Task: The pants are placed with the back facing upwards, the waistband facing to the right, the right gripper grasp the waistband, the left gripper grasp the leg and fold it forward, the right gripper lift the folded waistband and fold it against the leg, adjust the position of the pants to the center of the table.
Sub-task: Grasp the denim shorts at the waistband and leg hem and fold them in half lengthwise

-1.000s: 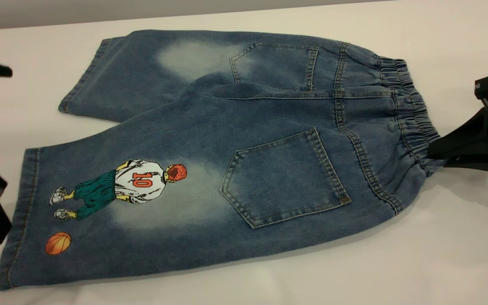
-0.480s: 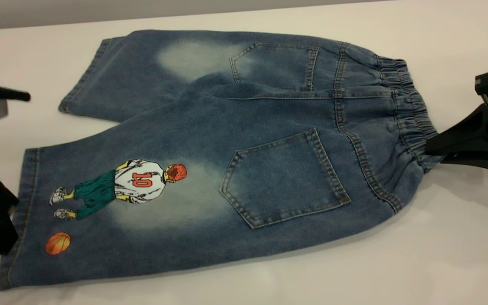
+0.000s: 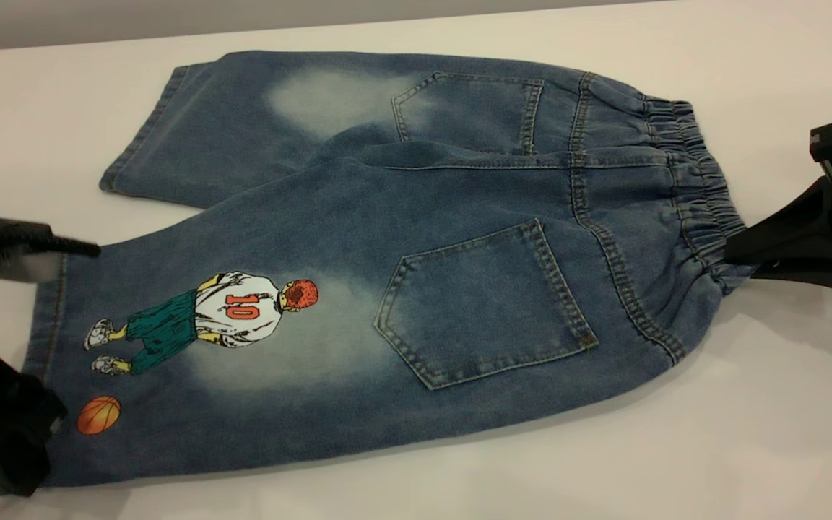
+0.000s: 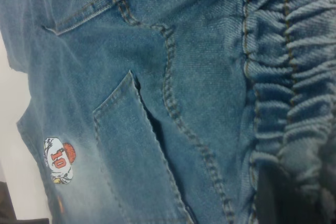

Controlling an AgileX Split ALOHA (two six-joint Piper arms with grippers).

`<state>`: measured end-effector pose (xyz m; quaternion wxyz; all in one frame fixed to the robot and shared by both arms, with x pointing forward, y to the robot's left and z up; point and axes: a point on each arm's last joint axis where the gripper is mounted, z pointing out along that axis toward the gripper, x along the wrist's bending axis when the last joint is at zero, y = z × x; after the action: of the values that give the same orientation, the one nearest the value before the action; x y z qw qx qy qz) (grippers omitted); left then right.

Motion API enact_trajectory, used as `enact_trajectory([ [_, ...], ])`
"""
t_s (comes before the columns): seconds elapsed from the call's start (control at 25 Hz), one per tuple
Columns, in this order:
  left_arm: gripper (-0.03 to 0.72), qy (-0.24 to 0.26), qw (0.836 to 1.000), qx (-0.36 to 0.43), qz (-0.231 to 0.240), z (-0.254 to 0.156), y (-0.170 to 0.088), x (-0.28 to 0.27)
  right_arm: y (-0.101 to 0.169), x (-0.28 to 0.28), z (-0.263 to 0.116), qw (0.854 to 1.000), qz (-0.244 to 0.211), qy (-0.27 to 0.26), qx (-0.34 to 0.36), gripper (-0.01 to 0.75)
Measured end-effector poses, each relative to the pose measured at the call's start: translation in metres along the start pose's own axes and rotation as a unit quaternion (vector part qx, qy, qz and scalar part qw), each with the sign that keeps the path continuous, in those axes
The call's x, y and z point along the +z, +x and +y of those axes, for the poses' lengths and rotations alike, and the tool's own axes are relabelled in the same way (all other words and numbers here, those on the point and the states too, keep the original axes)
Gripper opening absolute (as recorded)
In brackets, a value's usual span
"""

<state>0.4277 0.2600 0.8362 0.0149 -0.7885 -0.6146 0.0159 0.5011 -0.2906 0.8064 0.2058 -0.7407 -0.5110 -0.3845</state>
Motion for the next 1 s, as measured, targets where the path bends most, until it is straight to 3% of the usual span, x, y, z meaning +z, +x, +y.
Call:
enact_trajectory([
  [1.0, 0.36, -0.028, 1.0, 0.005, 0.004, 0.0065, 0.0007, 0.0082, 0.0009, 0.0, -0.0001, 1.0, 0.005, 0.0, 0.0, 0.027],
])
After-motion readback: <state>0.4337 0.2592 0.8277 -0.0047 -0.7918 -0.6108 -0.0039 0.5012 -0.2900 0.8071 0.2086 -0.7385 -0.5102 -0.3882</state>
